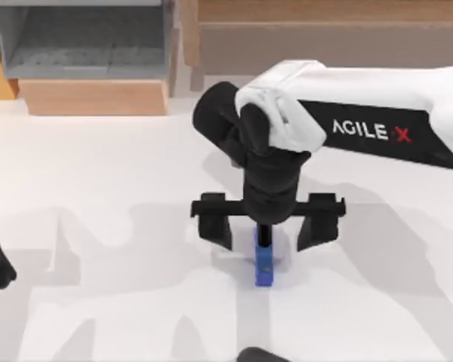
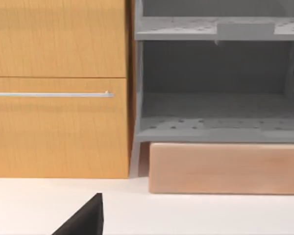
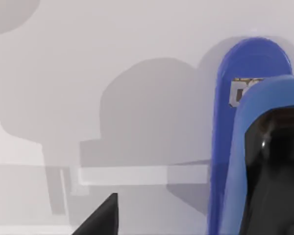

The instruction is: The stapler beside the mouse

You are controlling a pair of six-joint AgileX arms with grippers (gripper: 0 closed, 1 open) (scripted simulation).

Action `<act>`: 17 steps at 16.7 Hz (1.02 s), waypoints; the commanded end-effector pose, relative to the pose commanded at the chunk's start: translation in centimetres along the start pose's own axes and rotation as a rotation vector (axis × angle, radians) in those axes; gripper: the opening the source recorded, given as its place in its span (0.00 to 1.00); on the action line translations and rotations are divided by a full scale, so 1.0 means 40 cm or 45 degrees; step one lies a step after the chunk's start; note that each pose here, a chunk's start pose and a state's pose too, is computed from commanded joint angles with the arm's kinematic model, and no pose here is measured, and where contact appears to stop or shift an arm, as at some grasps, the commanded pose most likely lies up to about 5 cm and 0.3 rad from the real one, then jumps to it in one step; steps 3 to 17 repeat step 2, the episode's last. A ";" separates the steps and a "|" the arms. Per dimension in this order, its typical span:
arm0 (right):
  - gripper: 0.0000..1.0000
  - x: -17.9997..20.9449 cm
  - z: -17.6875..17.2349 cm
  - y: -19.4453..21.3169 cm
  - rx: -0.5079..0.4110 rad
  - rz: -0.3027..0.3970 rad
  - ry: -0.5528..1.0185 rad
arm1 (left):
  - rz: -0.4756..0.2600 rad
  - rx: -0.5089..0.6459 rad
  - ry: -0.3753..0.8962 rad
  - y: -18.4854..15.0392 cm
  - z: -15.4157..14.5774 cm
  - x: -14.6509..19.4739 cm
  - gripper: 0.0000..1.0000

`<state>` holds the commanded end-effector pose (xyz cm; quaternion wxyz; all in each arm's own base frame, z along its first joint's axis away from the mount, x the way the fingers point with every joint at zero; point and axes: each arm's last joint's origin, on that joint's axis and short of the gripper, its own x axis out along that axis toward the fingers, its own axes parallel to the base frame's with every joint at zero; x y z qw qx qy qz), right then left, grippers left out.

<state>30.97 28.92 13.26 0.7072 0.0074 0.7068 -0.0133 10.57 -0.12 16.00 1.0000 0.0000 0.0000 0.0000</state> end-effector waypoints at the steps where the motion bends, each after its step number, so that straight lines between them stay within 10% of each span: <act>1: 1.00 0.000 0.000 0.000 0.000 0.000 0.000 | 0.000 0.000 0.000 0.000 0.000 0.000 1.00; 17: 1.00 0.000 0.000 0.000 0.000 0.000 0.000 | 0.000 0.000 0.000 0.000 0.000 0.000 1.00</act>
